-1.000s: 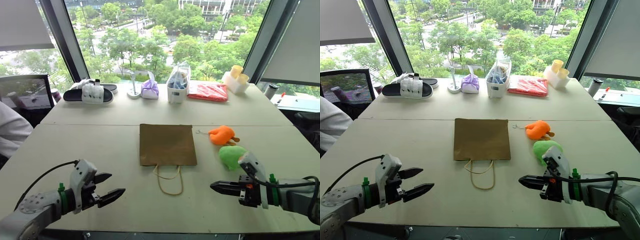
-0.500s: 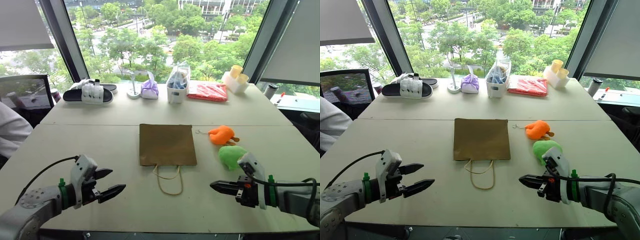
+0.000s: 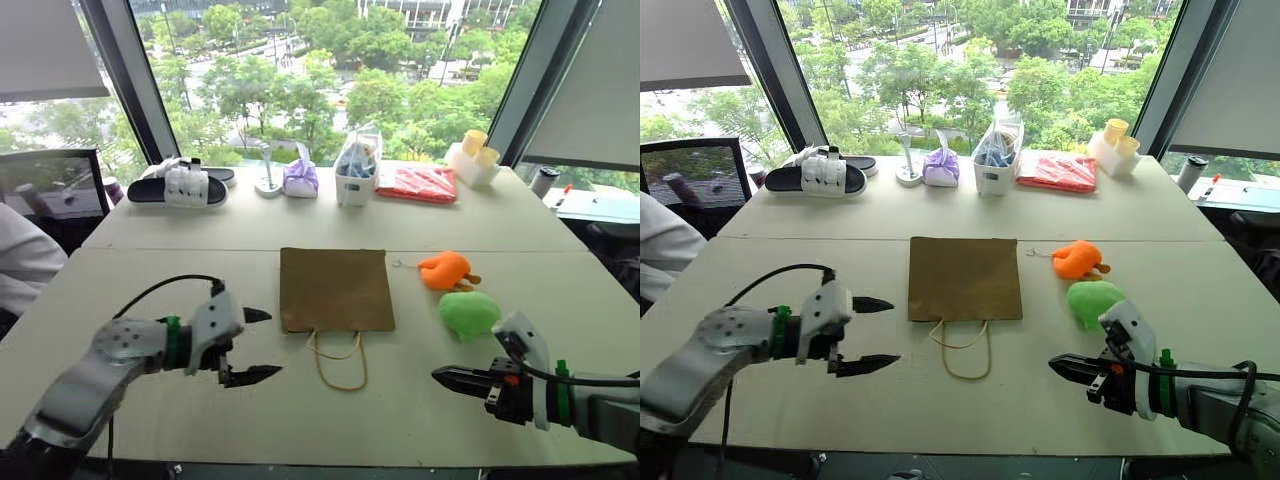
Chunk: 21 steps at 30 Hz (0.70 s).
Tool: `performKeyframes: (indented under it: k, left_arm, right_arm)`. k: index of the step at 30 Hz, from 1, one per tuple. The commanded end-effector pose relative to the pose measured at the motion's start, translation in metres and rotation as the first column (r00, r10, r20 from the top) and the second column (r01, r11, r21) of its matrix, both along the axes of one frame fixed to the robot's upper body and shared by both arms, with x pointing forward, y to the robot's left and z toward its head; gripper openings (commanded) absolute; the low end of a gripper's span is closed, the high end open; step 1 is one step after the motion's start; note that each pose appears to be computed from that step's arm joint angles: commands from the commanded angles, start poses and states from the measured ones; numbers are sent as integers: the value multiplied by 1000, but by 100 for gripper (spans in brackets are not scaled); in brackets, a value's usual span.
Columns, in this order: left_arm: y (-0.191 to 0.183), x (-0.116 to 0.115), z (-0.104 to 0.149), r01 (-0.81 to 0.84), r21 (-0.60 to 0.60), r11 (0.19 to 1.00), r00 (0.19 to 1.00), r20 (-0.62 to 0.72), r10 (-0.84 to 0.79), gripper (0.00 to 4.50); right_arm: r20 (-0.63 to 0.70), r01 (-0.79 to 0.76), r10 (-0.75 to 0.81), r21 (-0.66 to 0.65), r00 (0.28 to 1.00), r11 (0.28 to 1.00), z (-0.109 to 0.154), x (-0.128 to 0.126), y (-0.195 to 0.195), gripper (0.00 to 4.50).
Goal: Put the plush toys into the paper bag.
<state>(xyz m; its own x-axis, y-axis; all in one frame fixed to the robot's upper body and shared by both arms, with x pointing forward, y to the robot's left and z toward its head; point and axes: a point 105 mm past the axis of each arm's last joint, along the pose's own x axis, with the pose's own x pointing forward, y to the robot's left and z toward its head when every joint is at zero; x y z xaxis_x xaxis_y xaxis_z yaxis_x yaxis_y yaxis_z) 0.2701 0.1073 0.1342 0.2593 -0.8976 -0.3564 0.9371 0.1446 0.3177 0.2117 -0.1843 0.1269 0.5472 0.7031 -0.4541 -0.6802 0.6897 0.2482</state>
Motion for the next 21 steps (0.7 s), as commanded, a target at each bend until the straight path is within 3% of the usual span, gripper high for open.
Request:
performKeyframes:
  k: [1, 6, 9, 16, 18, 21]
  left_arm:
    - [-22, 11, -16, 130, 78, 988, 987, 82, -136, 449]
    - [-46, 36, -31, 207, 89, 974, 968, 123, -217, 449]
    - [-55, 43, -30, 237, 71, 969, 959, 141, -245, 361]
    - [-66, 55, -13, 272, 43, 961, 945, 174, -275, 6]
    - [-68, 62, -3, 233, -13, 972, 962, 147, -228, 2]
    - [-84, 85, 38, 84, -252, 964, 996, 27, -79, 2]
  right_arm:
    - [44, 12, -12, 6, 999, 1000, 7, -1, 6, 0]
    - [69, 53, -54, 20, 996, 998, 9, -2, 8, 0]
    - [69, 64, -66, 29, 995, 998, 8, -6, 12, 0]
    - [54, 84, -89, 84, 995, 993, 3, -12, 28, 0]
    - [64, 82, -88, 94, 994, 992, 4, -10, 34, 0]
    - [156, 136, -153, 117, 976, 984, 12, 14, 40, 0]
